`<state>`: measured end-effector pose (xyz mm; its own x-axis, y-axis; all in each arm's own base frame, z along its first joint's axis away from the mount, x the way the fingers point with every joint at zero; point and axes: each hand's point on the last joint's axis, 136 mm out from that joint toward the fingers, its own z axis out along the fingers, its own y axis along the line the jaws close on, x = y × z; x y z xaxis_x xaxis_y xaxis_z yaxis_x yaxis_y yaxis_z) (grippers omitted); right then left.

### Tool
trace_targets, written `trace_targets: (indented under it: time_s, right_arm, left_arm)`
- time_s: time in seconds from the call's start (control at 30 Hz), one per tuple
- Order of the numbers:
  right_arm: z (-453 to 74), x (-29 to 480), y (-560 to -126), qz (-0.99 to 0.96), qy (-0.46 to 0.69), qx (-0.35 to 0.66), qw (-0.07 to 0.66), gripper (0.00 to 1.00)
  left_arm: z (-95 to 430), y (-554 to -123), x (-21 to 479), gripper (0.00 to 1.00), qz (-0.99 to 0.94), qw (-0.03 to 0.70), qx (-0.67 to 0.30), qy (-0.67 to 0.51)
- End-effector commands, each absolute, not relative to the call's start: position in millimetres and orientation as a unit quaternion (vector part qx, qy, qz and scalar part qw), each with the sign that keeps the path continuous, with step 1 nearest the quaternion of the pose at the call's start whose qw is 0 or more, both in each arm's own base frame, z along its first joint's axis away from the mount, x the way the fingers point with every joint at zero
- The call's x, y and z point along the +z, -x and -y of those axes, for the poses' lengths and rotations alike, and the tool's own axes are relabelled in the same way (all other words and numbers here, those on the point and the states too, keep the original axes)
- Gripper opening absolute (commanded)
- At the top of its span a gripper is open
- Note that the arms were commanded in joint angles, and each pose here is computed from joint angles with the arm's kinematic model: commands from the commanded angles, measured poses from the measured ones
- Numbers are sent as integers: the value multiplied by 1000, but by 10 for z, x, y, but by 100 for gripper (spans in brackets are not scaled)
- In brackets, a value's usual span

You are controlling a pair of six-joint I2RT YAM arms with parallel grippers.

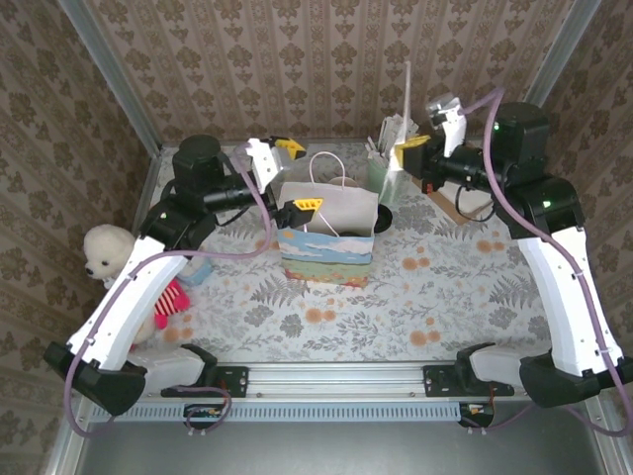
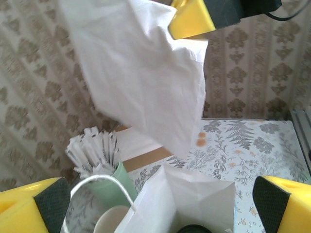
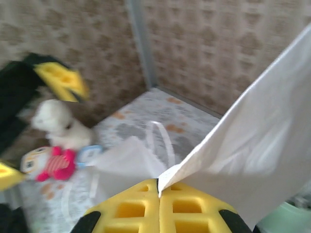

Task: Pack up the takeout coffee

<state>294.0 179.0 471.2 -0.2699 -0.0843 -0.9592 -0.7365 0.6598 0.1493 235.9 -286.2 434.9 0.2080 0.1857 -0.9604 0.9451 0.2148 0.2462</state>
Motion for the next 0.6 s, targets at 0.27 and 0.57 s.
trace_targets:
  time_s: [0.27,0.57]
  right_arm:
    - [-2878,4994,-2449,-634,413,460,464,0]
    - [-3235,4969,-2422,-600,447,519,414,0]
  left_arm:
    - [3136,-2110,4485,100,-435,527,-387,-619]
    - [3198,-1920,4512,99,-391,499,-438,-638]
